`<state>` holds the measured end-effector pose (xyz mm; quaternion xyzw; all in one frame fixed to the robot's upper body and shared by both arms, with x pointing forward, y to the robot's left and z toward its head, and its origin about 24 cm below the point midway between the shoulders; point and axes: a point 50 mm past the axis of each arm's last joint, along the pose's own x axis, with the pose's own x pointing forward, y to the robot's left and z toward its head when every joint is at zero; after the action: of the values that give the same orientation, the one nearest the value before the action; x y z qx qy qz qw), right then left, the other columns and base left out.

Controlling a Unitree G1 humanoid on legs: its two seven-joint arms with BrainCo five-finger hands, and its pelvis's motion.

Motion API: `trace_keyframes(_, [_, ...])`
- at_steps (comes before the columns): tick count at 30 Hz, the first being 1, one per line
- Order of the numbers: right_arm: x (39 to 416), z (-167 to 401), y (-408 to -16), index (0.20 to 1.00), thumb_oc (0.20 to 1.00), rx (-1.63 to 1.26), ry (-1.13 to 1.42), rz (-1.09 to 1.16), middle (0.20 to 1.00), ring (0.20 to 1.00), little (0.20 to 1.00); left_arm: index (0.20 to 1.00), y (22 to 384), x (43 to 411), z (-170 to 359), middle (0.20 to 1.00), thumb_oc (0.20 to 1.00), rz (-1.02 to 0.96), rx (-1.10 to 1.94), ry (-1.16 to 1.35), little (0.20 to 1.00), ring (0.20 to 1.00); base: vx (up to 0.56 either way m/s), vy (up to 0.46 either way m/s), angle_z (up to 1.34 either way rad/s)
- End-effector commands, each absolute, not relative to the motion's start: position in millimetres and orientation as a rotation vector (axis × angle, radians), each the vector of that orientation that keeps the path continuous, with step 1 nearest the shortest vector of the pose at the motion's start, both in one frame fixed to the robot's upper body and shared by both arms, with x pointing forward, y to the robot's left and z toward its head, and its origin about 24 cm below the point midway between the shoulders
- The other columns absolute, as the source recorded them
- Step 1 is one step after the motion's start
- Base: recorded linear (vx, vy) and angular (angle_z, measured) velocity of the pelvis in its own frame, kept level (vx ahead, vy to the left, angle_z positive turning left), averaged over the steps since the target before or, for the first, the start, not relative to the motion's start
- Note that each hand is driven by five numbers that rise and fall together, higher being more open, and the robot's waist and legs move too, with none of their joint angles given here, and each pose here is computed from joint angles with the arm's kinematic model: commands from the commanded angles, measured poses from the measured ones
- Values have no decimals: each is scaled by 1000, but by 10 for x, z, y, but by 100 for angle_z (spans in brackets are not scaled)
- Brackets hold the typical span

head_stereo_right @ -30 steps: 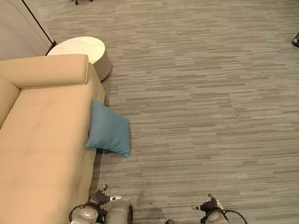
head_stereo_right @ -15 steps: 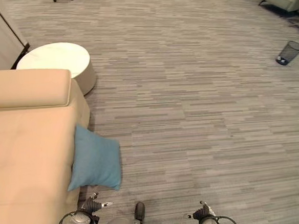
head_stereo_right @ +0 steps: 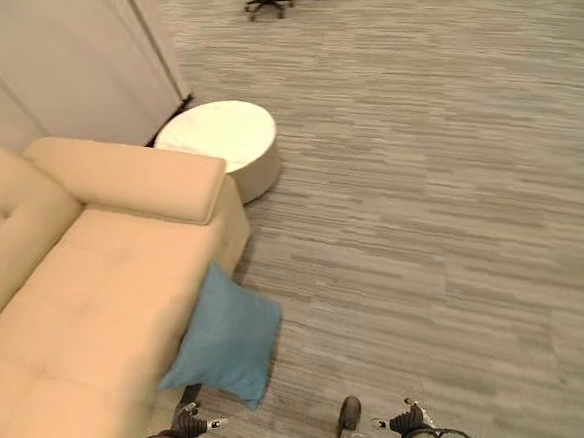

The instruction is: Pick up all the scattered cushions and arrange them neatly on the sofa.

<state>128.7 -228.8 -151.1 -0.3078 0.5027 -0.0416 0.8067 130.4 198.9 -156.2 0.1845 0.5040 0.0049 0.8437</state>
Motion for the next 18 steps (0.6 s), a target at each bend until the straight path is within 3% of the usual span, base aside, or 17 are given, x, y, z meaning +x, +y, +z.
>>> trace_keyframes(1, [1307,-1468,-2423,1000,1000,-685,1058,-122,1000,1000,1000,1000,1840,1451,-1523,1000,1000,-27,375,1006,1000,1000,42,-133,53])
trace_keyframes(9, [1240,-1490,-2413,1000,1000,-686,1074,-127,1000,1000,1000,1000,1854,1426,-1531,1000,1000,-20,380,1014,1000,1000,114,-62,86])
trace_keyframes(18, [1316,-1490,-2302,1000,1000,-743,1037,-29,1000,1000,1000,1000,2045,1246,-1567,1000,1000,67,350,1070,1000,1000,91,104,13])
